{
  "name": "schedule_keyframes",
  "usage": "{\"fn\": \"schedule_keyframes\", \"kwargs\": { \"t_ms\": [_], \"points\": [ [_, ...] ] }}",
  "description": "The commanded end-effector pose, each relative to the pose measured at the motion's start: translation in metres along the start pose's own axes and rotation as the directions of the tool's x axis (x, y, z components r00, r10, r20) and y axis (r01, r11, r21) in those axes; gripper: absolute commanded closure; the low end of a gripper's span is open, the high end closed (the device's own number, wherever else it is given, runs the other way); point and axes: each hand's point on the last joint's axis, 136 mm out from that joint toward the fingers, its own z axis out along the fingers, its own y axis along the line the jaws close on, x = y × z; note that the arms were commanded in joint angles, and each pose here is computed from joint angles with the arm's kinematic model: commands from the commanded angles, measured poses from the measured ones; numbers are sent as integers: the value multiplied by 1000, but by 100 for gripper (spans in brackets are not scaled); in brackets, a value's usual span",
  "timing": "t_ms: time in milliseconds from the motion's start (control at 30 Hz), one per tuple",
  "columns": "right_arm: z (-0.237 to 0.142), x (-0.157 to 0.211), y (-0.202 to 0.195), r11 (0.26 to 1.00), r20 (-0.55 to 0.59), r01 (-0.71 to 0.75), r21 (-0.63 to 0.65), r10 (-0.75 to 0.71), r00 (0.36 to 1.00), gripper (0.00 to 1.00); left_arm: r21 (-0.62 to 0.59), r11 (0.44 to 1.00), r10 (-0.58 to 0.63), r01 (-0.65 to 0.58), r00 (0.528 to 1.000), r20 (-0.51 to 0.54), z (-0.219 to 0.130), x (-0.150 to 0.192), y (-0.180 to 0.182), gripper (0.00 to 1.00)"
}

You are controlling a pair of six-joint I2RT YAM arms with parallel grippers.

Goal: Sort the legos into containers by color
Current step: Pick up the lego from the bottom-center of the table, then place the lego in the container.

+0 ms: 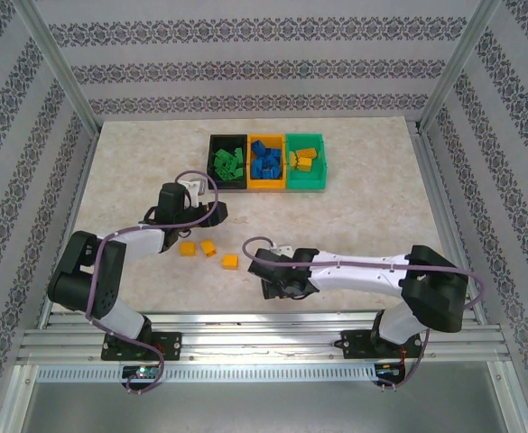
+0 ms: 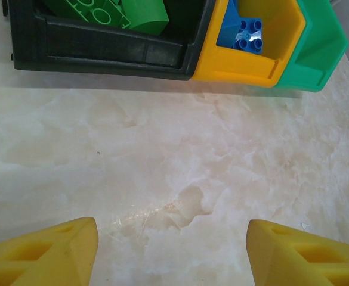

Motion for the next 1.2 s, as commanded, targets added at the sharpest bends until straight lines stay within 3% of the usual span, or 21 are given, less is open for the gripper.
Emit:
{"fn": "schedule_keyframes", "kwargs": {
  "t_ms": [0, 333, 400, 600, 700, 867, 1167],
  "points": [
    [6, 8, -23, 990, 22, -112, 87, 111, 994, 38, 34, 999, -6, 5, 999, 36, 2, -13, -3, 34],
    [28, -6, 0, 994, 27, -100, 44, 99, 995, 41, 38, 999, -8, 7, 999, 33, 2, -12, -4, 34],
    [34, -7, 4, 995, 22, -102, 24, 101, 995, 45, 40, 999, -7, 6, 999, 33, 1, -12, -5, 34],
    [37, -20, 8, 997, 39, -77, 0, 77, 996, 71, 36, 999, -2, 1, 999, 37, 0, -13, -5, 33],
    [34, -33, 8, 997, 53, -73, -35, 75, 996, 76, 27, 1000, 0, -1, 999, 41, 0, -14, -3, 34],
    [18, -74, 0, 986, 140, -102, -129, 120, 983, 84, 32, 999, 1, -3, 999, 41, -1, -14, -4, 33],
    [-19, -187, -30, 925, 233, -159, -345, 249, 940, 81, 32, 999, -4, 3, 999, 45, 0, -13, -3, 33]
  ]
}}
